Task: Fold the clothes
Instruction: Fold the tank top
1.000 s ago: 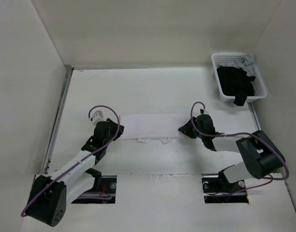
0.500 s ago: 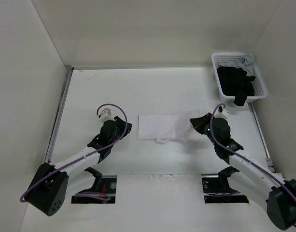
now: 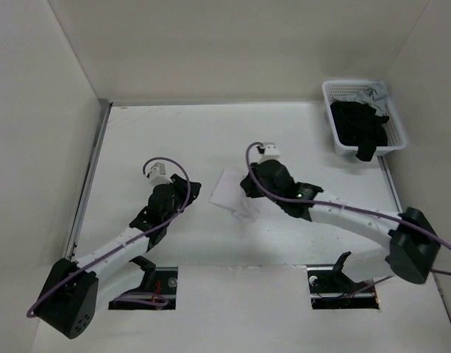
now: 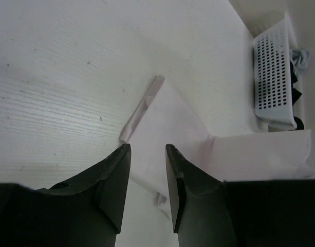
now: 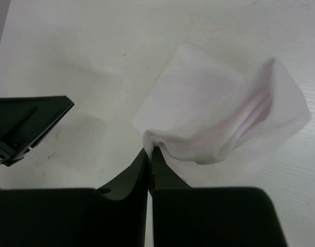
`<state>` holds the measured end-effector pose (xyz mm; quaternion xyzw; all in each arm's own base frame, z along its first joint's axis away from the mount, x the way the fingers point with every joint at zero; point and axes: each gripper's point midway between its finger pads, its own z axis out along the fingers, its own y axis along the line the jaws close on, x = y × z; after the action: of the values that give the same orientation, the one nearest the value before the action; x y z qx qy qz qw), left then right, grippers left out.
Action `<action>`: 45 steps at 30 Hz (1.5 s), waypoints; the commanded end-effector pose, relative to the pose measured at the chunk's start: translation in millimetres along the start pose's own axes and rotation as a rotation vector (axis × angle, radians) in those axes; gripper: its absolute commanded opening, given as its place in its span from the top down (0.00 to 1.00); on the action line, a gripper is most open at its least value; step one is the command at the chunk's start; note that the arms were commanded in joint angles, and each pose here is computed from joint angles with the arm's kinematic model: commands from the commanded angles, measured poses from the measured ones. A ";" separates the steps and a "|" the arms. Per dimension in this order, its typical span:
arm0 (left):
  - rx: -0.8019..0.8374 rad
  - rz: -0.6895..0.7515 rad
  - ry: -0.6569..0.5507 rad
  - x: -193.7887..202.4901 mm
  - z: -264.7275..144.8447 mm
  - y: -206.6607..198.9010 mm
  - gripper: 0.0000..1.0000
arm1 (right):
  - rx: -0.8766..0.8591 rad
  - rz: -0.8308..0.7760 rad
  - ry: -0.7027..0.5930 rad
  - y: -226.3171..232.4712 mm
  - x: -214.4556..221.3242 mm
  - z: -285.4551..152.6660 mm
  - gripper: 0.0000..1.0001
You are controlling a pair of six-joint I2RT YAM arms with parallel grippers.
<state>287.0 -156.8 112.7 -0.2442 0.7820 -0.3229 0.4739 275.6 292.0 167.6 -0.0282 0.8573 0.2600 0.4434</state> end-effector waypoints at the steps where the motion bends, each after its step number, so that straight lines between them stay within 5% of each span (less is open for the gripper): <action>1: 0.035 -0.028 -0.045 -12.8 -4.2 -5.0 0.68 | -0.035 -0.117 0.047 36.3 8.2 25.8 0.97; 3: 0.036 -0.032 -0.059 -18.1 -6.4 -4.0 0.67 | -0.042 -0.127 0.077 53.2 18.5 49.2 0.92; 6: 0.037 -0.036 -0.083 -28.1 -10.3 -4.5 0.67 | -0.049 -0.108 0.095 74.3 26.8 74.9 0.67; 9: 0.046 -0.040 -0.102 -36.5 -13.5 -9.0 0.66 | -0.110 -0.052 0.049 93.4 14.5 68.8 0.60; 13: 0.080 -0.017 -0.070 -30.2 -8.5 -29.6 0.66 | -0.176 0.030 -0.052 81.3 -8.9 35.1 0.58; 18: 0.150 0.054 0.041 15.0 12.0 -68.7 0.66 | -0.113 0.114 -0.045 12.5 -1.9 24.7 0.92; 22: 0.158 0.095 0.104 39.9 21.6 -75.6 0.63 | -0.090 0.147 -0.046 -24.8 25.6 6.9 0.97; 29: 0.043 0.229 0.060 27.7 6.3 -30.0 0.51 | -0.057 0.205 -0.159 -70.2 43.5 -29.8 0.84; 32: -0.045 0.314 0.054 20.6 3.5 -10.1 0.48 | -0.017 0.222 -0.210 -87.7 36.2 -35.1 0.65; 39: 0.049 0.467 0.135 55.0 3.7 -66.7 0.44 | 0.046 0.232 -0.237 -112.1 30.3 -32.9 0.53; 45: -0.062 0.417 0.060 14.4 -4.5 -34.9 0.43 | 0.057 0.231 -0.278 -123.1 32.1 -41.0 0.43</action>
<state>268.6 -224.0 116.0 -0.0418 0.8515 -0.2298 0.4694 252.5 177.6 91.3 0.1077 0.8205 0.2746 0.4896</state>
